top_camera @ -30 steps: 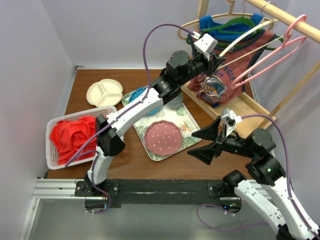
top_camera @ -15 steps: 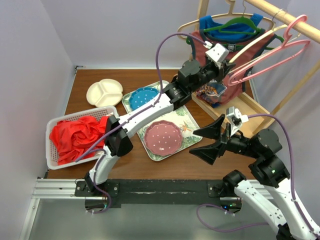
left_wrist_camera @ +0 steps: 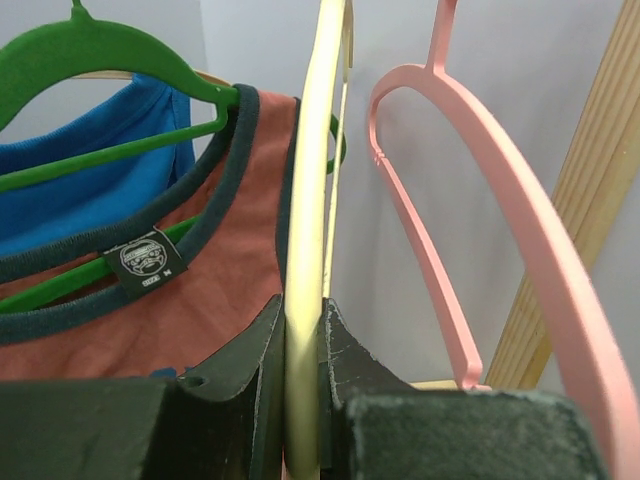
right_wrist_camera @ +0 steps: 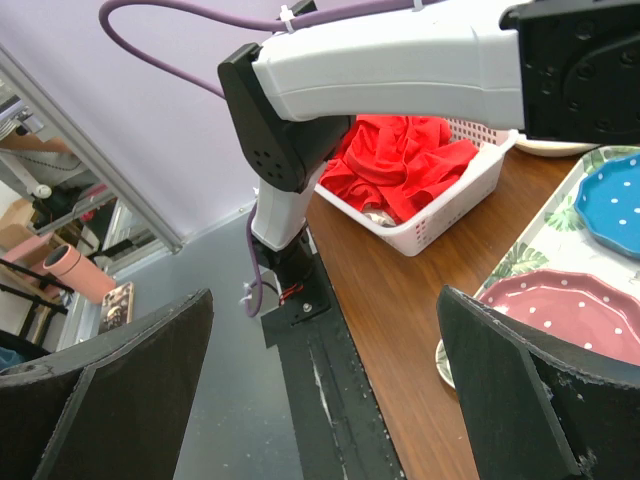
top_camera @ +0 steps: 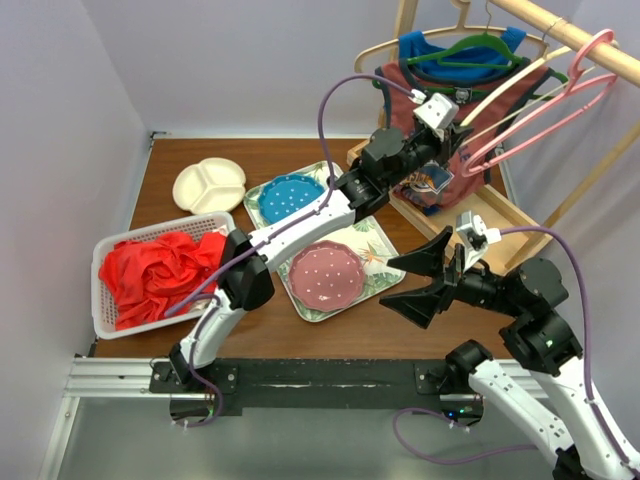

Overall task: Remove the tank top from the hanger
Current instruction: Place the hanger at the clothesline.

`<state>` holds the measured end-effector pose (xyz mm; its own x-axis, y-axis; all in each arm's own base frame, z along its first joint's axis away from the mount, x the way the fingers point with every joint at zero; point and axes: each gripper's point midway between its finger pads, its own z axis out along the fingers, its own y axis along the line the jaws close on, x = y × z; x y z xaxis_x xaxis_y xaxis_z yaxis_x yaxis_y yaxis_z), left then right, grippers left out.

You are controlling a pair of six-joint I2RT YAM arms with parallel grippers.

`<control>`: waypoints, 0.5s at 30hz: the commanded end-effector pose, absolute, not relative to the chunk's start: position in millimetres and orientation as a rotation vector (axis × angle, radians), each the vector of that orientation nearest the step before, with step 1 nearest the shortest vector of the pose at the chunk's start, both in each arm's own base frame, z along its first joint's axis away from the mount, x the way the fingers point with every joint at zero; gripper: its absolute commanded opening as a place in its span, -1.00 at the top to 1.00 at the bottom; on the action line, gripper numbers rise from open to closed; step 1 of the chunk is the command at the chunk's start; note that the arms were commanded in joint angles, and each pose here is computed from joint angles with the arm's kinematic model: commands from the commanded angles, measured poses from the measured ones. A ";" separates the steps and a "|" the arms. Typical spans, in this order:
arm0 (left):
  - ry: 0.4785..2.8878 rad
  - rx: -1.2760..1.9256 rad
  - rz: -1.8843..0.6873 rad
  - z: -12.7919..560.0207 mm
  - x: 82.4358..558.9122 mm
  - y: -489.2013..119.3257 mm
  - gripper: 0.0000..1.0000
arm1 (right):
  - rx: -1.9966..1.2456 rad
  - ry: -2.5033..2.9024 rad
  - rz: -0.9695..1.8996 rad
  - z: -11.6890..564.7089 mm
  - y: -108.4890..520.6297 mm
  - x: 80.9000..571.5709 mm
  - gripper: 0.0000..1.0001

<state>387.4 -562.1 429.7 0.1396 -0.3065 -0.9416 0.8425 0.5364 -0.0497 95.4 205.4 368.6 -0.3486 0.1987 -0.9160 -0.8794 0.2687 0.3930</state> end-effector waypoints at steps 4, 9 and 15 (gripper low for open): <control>0.958 0.481 -0.913 484.9 379.4 -552.7 1.00 | -0.648 1.429 1.304 394.4 199.1 86.8 -0.97; 0.949 0.498 -0.893 488.3 373.1 -550.5 0.57 | -0.644 1.436 1.299 392.6 199.8 89.2 -0.97; 0.921 0.488 -0.898 507.7 355.6 -526.7 -0.05 | -0.628 1.440 1.294 394.8 198.8 90.4 -0.97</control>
